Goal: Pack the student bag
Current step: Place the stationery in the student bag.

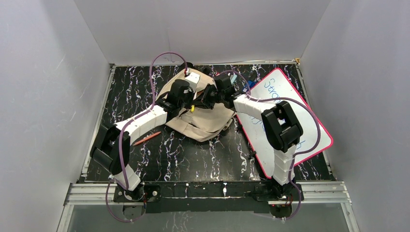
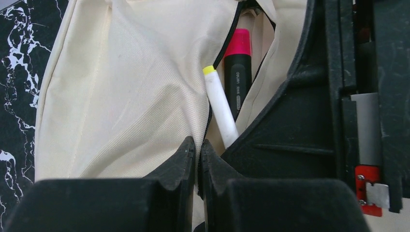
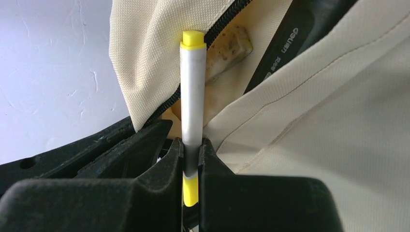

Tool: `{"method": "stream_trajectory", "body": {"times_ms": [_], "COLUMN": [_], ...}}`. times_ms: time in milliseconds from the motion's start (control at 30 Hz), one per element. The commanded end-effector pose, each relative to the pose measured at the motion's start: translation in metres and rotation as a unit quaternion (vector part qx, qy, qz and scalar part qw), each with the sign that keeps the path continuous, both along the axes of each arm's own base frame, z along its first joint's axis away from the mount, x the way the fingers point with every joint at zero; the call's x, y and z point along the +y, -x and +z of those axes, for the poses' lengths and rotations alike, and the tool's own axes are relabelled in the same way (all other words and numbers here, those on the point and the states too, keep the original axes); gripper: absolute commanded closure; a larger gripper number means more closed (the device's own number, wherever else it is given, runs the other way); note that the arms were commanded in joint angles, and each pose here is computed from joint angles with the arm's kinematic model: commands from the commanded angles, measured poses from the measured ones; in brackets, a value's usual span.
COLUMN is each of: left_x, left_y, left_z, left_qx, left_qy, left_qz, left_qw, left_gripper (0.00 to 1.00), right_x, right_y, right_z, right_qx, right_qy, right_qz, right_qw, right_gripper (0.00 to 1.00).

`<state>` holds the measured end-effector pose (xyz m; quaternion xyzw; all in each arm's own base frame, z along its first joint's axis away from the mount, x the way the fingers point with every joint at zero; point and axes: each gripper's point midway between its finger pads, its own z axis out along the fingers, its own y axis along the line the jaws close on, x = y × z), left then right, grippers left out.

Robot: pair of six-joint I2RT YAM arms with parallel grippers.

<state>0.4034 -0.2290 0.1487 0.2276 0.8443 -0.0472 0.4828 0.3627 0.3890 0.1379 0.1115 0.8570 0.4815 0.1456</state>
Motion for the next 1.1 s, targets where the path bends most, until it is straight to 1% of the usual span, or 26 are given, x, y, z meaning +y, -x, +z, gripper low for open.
{"method": "stream_trajectory", "body": {"times_ms": [0, 200, 300, 600, 633, 767, 900, 1067], "left_x": [-0.01, -0.01, -0.006, 0.004, 0.004, 0.006, 0.003, 0.001], "left_y": [0.0, 0.0, -0.002, -0.01, -0.01, -0.013, -0.013, -0.01], "left_z": [0.053, 0.055, 0.057, 0.055, 0.055, 0.055, 0.051, 0.051], "left_qx": [-0.056, -0.057, -0.06, -0.056, -0.051, -0.049, -0.04, -0.041], "left_qy": [0.056, 0.06, 0.06, 0.059, 0.069, 0.07, 0.07, 0.075], "left_qz": [-0.014, -0.016, -0.008, 0.015, 0.021, 0.03, 0.025, 0.015], "left_qw": [0.997, 0.996, 0.996, 0.997, 0.996, 0.996, 0.996, 0.996], "left_gripper": [1.0, 1.0, 1.0, 1.0, 1.0, 1.0, 1.0, 1.0], "right_x": [0.017, 0.017, 0.021, 0.01, 0.009, 0.008, 0.01, 0.02], "right_y": [0.008, -0.001, -0.002, 0.024, 0.026, 0.036, 0.034, 0.016], "right_z": [0.018, 0.016, 0.017, 0.0, -0.001, -0.005, -0.004, 0.014], "right_qx": [-0.007, -0.019, -0.011, 0.019, 0.022, 0.027, 0.018, -0.018], "right_qy": [-0.034, -0.023, -0.026, -0.021, -0.021, -0.019, -0.015, -0.024], "right_qz": [0.053, 0.049, 0.06, 0.074, 0.075, 0.088, 0.096, 0.099], "right_qw": [0.998, 0.998, 0.998, 0.997, 0.997, 0.996, 0.995, 0.995], "right_gripper": [1.0, 1.0, 1.0, 1.0, 1.0, 1.0, 1.0, 1.0]}}
